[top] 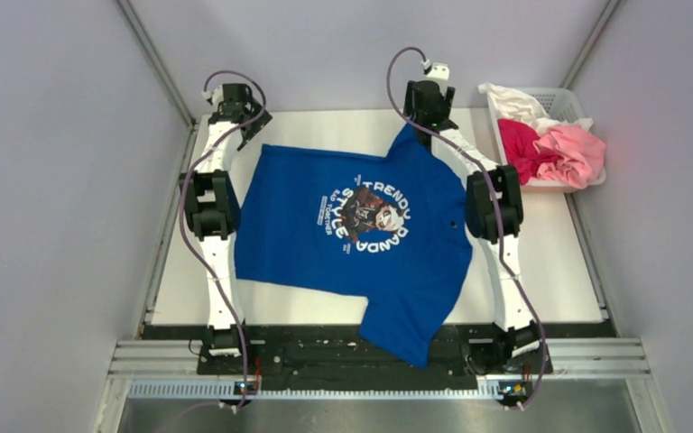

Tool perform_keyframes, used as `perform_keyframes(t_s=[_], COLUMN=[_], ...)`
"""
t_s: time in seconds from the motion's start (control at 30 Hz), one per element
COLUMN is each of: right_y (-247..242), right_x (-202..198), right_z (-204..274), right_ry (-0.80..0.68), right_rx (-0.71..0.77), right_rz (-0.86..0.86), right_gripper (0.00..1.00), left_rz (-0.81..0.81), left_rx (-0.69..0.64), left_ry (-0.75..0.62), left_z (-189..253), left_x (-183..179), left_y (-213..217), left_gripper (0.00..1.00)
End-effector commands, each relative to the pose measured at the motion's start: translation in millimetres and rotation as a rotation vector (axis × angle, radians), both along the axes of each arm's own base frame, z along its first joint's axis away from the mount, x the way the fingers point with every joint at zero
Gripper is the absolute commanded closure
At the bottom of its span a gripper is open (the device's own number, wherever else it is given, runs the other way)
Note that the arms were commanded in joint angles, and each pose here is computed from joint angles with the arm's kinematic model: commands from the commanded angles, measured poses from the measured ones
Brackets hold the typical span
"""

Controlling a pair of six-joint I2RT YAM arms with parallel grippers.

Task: Fold and stack the t-shirts
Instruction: Flatten out the tshirt

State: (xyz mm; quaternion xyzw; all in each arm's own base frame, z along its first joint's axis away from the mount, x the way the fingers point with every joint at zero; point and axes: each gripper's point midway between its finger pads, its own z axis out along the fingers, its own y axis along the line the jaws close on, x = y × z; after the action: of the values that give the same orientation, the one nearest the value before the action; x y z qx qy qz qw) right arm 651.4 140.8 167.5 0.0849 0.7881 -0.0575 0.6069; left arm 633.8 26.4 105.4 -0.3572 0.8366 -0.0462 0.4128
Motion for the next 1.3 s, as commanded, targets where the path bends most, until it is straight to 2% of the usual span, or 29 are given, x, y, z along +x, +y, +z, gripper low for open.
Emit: perform_keyframes(t_s=[0.0,0.03,0.17,0.27,0.37,0.43,0.53,0.73,0.9,1.13,1.27], right_y=[-12.2,-8.4,8.2,19.4,34.0,44.7,57.5,75.4,87.3,109.0,110.5], right_x=[22.6,18.9,-12.8,-46.5,-72.3,-77.3,-75.3,-57.9,-31.0,34.5,46.8], right_z=[-4.9,-4.6,9.6,-2.3,-25.2,-32.9,-44.1,-72.7,-82.5,-40.1,-11.0], right_ry=[0.074,0.088,0.107,0.165,0.217,0.236,0.263,0.309,0.280,0.048,-0.055], right_rx=[0.093,0.102,0.174,0.251,0.340,0.393,0.448,0.499,0.525,0.585,0.578], right_rz=[-0.033,-0.008,0.118,0.189,0.260,0.300,0.333,0.370,0.393,0.446,0.472], right_gripper=[0.09,0.02,0.01,0.01,0.01,0.01,0.01,0.01,0.01,0.01,0.01], left_rz=[-0.021,-0.023,-0.053,-0.093,-0.154,-0.209,-0.211,-0.189,-0.158,-0.113,-0.051], left_rx=[-0.187,-0.188,-0.157,-0.141,-0.140,-0.154,-0.155,-0.190,-0.201,-0.249,-0.262], left_ry=[-0.091,-0.096,-0.103,-0.105,-0.073,-0.063,-0.037,-0.019,-0.062,-0.215,-0.325], left_z=[15.4,19.6,39.6,59.5,52.4,48.6,38.7,15.4,3.5,9.7,12.7], left_x=[22.2,19.9,-5.2,-29.9,-51.0,-55.8,-54.7,-32.0,2.9,50.4,74.6], left_y=[8.3,7.7,0.9,-13.4,-37.7,-55.7,-58.2,-60.2,-58.3,-58.3,-49.7], left_gripper=[0.01,0.01,0.01,0.01,0.01,0.01,0.01,0.01,0.01,0.01,0.01])
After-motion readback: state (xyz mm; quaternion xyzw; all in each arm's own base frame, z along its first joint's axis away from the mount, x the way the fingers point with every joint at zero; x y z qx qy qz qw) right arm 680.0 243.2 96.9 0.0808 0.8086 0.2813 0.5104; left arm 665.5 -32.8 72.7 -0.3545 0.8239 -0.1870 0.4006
